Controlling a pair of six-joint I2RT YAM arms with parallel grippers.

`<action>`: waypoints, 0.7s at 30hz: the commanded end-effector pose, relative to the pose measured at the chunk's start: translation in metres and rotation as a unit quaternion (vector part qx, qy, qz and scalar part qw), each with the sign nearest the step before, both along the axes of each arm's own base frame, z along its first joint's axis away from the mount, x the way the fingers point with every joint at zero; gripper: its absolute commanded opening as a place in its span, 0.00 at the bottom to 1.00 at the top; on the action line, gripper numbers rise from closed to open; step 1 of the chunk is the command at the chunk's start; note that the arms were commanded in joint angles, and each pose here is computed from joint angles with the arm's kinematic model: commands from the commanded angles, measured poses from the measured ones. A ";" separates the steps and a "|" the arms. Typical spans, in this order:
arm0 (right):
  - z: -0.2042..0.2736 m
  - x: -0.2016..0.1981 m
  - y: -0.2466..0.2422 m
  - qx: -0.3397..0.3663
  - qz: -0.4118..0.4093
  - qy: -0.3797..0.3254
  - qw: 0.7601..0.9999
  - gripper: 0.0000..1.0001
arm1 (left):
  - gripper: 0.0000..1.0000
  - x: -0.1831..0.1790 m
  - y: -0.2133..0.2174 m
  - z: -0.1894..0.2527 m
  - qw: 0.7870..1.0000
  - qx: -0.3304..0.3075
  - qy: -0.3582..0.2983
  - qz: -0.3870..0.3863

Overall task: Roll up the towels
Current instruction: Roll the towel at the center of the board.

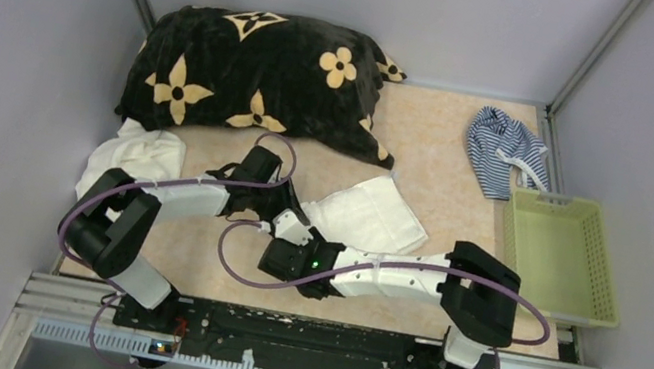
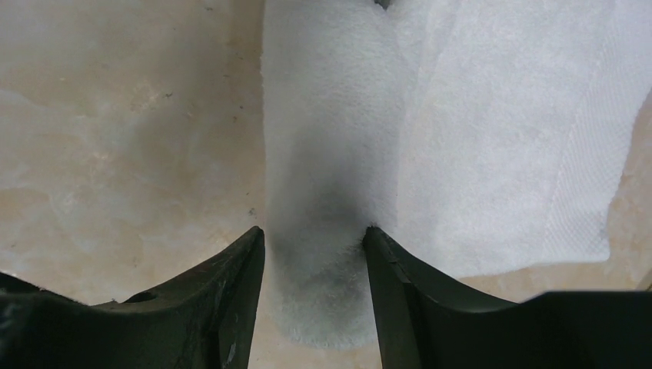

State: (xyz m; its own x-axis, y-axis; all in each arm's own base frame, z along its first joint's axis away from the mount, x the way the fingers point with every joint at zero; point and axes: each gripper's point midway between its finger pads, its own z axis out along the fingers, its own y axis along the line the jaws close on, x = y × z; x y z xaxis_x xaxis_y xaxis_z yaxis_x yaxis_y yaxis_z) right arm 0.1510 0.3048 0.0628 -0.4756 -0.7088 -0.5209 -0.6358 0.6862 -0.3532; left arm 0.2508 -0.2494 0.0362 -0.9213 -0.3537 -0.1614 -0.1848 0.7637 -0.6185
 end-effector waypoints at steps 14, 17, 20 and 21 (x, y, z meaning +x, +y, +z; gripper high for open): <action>-0.080 -0.012 -0.064 -0.146 -0.045 0.033 0.988 0.47 | 0.56 -0.005 0.016 -0.015 0.999 0.047 0.014 0.012; -0.085 -0.015 -0.067 -0.141 -0.047 0.048 0.988 0.32 | 0.56 -0.006 0.022 -0.015 0.998 0.054 0.010 0.018; -0.083 -0.023 -0.043 -0.092 -0.004 0.079 0.993 0.10 | 0.56 -0.009 0.035 -0.015 0.998 0.059 0.015 0.032; -0.081 -0.025 -0.031 -0.067 0.017 0.091 0.993 0.06 | 0.56 -0.010 0.041 -0.016 0.997 0.060 0.019 0.037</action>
